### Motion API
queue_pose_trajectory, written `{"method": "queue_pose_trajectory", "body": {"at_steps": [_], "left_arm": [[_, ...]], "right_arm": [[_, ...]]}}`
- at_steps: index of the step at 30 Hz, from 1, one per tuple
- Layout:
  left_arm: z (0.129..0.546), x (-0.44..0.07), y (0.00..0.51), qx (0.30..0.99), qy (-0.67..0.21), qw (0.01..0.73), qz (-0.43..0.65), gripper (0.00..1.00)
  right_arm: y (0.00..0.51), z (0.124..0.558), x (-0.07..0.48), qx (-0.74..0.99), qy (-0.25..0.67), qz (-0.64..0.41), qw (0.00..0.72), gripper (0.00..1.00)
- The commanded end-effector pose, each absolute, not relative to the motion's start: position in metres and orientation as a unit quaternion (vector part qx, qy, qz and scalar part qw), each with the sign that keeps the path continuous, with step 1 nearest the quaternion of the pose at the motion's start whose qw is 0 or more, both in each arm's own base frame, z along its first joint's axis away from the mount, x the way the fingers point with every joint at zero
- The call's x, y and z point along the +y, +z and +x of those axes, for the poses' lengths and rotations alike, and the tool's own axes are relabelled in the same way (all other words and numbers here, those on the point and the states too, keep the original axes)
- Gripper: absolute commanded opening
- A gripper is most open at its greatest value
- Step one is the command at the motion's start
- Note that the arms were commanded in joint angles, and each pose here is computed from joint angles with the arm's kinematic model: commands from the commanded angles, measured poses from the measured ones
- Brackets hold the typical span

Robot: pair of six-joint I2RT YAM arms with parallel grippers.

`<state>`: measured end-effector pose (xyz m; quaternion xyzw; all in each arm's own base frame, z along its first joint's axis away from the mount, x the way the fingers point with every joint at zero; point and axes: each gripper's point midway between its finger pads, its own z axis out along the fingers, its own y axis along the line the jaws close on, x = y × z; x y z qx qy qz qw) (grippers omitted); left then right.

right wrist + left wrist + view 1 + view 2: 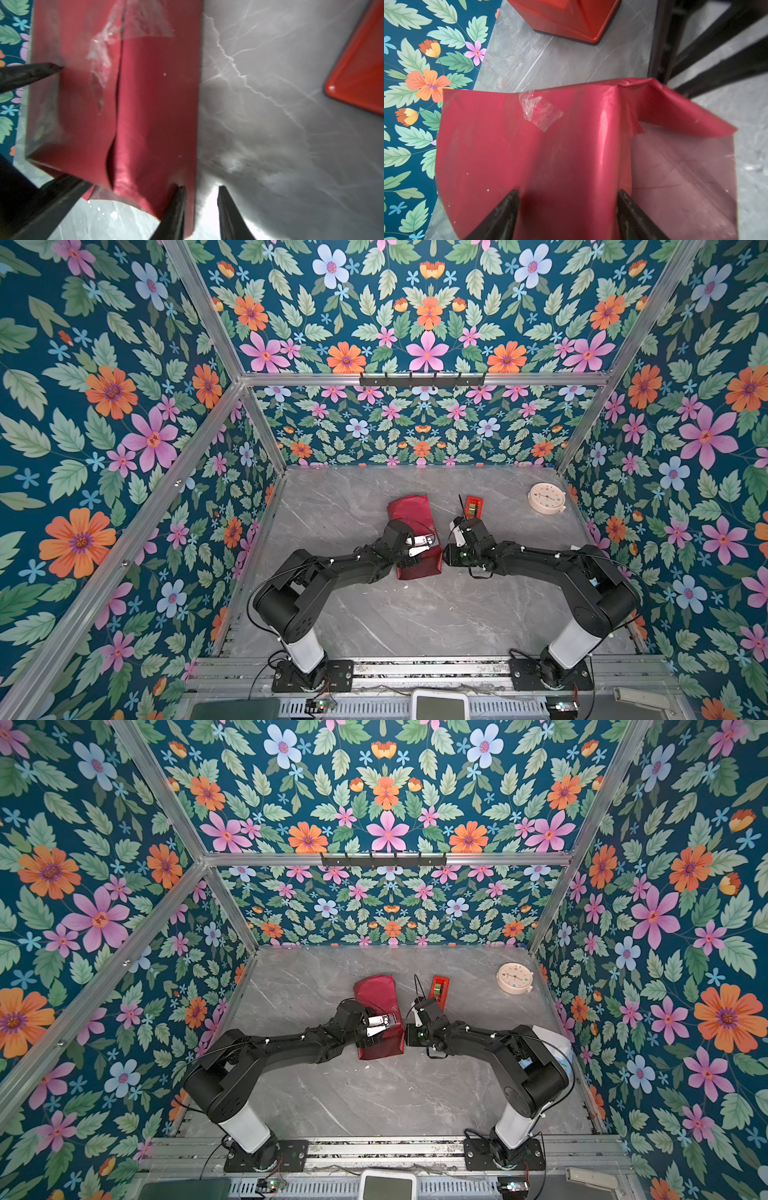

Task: Wrap the gift box in paper

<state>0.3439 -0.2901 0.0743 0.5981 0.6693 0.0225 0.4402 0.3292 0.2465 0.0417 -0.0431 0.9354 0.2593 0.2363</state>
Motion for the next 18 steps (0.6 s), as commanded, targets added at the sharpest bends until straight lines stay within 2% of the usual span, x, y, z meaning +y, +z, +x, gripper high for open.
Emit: {"method": "queue_pose_trajectory", "body": {"at_steps": [1,18], "left_arm": [[0.337,-0.281,0.058,0.683,0.027,0.406,0.607,0.74],[0.337,-0.28,0.056,0.682,0.028,0.403,0.609,0.74]], "right_arm": [[0.046,0.33,0.253,0.93,0.274,-0.04,0.243,0.28],[0.06,0.334,0.266,0.914,0.304,-0.055,0.264,0.21]]}}
